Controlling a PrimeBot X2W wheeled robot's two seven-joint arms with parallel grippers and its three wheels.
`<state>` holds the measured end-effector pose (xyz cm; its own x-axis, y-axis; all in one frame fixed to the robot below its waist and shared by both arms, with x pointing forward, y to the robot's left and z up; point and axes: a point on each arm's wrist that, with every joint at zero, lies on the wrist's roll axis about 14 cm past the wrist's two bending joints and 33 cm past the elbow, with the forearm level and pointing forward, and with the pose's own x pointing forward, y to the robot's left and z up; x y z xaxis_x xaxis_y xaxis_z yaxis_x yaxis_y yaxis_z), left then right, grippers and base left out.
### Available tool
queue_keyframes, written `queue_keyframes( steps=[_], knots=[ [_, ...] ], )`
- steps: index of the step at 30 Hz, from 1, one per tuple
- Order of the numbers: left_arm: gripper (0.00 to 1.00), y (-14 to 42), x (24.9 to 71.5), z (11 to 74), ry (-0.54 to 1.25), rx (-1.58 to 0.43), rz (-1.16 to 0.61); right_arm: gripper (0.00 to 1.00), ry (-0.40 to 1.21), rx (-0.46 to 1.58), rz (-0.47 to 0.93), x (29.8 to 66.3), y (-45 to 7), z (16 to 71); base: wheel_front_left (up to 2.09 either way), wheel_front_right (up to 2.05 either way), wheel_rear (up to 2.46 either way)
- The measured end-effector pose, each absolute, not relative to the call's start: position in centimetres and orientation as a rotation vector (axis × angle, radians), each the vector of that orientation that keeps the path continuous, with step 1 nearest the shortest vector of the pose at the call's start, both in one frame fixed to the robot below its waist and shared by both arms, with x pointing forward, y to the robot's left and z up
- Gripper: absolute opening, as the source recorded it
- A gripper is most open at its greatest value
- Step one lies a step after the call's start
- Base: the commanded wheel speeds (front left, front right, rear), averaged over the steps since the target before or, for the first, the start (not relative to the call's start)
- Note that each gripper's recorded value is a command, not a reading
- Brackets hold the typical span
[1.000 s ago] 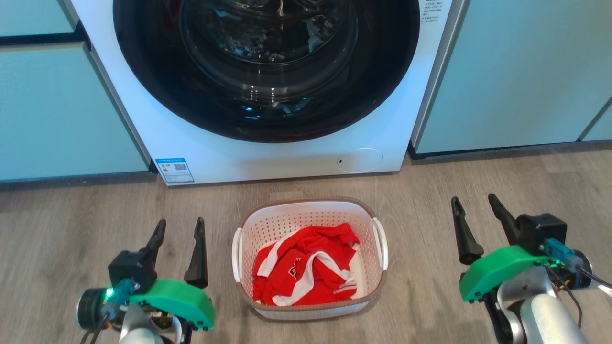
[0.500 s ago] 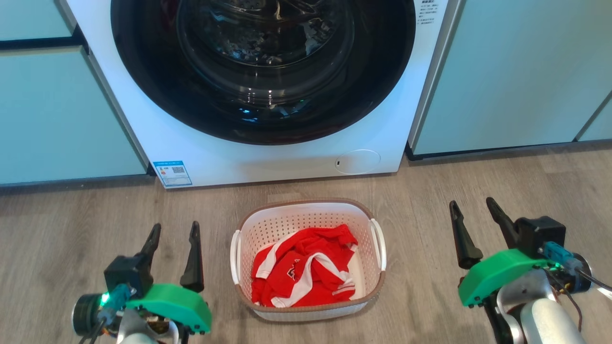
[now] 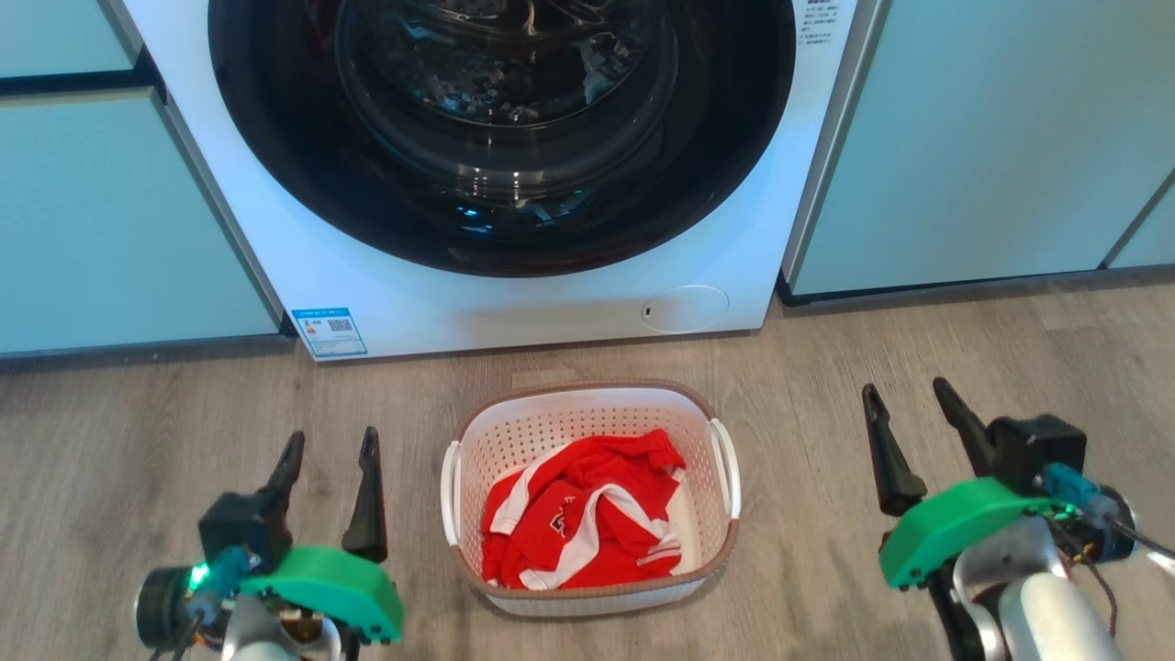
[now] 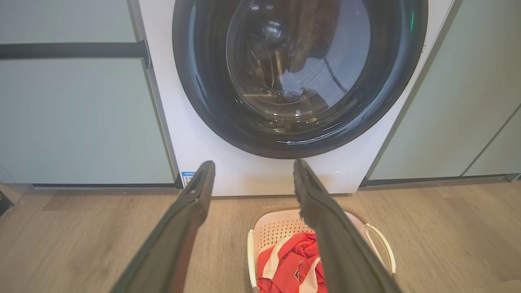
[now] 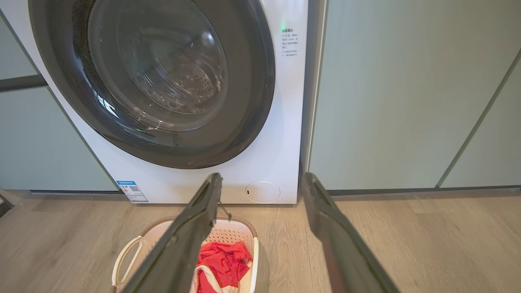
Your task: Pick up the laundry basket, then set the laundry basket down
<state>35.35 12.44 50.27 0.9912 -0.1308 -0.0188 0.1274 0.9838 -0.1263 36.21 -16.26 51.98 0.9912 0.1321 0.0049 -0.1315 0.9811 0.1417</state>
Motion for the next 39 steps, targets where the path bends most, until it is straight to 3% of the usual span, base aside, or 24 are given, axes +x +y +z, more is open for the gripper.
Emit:
queue_keyframes(
  steps=[1,6,39],
  knots=[
    [0.00,12.4,35.3,50.0,0.036,-0.123,-0.130,0.00,0.015,0.144,0.131,36.2,-16.3,51.6,0.00,0.00,0.00],
    [0.00,12.4,34.1,47.7,0.118,-0.157,-0.117,0.00,0.085,0.189,0.119,35.2,-16.3,49.3,0.00,0.00,0.00],
    [0.00,14.0,34.8,45.8,0.247,-0.507,-0.041,0.00,0.112,0.548,0.058,35.5,-17.5,48.5,0.00,0.00,0.00]
  ],
)
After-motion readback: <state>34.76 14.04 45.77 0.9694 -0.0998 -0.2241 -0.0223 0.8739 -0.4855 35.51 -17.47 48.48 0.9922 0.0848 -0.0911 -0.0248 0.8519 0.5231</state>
